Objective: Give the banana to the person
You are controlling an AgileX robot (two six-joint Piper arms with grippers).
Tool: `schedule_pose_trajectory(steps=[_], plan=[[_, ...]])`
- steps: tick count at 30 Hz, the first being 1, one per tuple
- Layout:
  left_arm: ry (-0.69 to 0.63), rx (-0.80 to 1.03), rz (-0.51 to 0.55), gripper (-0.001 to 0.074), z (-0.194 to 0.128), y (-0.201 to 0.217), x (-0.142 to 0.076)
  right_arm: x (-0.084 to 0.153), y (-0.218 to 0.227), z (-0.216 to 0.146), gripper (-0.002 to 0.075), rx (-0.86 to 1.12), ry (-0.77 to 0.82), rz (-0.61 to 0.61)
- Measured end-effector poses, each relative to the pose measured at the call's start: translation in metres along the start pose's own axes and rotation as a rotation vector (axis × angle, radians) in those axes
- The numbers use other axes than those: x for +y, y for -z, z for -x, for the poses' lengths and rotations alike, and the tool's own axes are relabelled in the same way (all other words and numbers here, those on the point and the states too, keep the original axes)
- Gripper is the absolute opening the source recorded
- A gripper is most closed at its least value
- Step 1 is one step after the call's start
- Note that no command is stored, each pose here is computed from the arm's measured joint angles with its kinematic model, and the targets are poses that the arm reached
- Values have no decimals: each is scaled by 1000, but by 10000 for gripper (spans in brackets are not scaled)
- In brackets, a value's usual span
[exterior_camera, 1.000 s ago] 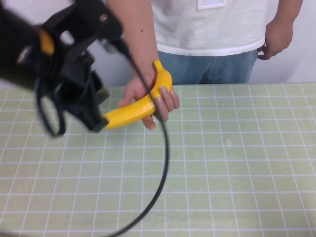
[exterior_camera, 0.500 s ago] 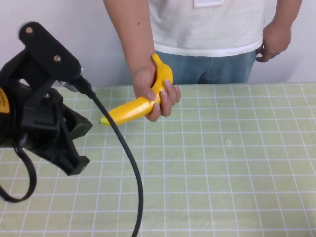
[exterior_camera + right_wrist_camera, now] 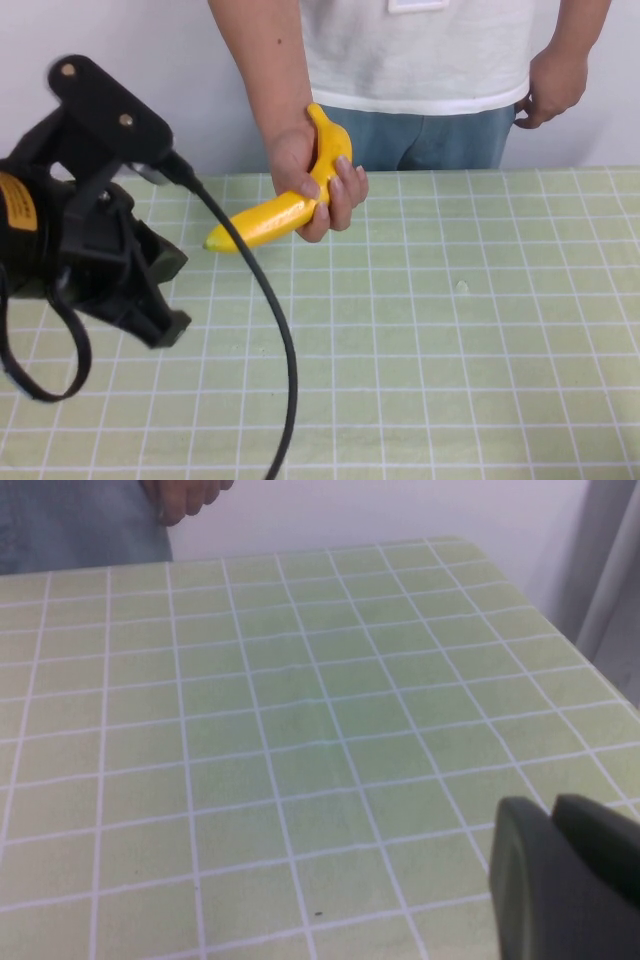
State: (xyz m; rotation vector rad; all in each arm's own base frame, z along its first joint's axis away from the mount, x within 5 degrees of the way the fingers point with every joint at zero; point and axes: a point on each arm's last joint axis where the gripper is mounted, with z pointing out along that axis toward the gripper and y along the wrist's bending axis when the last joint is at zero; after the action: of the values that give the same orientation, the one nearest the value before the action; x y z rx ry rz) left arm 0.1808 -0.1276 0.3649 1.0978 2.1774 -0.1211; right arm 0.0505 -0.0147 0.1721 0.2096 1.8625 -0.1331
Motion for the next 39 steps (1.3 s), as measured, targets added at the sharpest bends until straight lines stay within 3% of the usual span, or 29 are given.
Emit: schedule_pose_trajectory(steps=[6,12,15,31,39], plan=[[136,-156,109,-3,-9,11,9,0,0,0,-11,0,0,0],[159,-489,251,-3,-46,28,7,0,0,0,-11,0,0,0],[180,-564,301,-3,-72,31,1,0,0,0,-11,0,0,0],[477,-663,537,-3,-198,15,-35,0,0,0,-11,0,0,0],[550,-643,536,-3,-241,-23,-53,0,0,0,-11,0,0,0]])
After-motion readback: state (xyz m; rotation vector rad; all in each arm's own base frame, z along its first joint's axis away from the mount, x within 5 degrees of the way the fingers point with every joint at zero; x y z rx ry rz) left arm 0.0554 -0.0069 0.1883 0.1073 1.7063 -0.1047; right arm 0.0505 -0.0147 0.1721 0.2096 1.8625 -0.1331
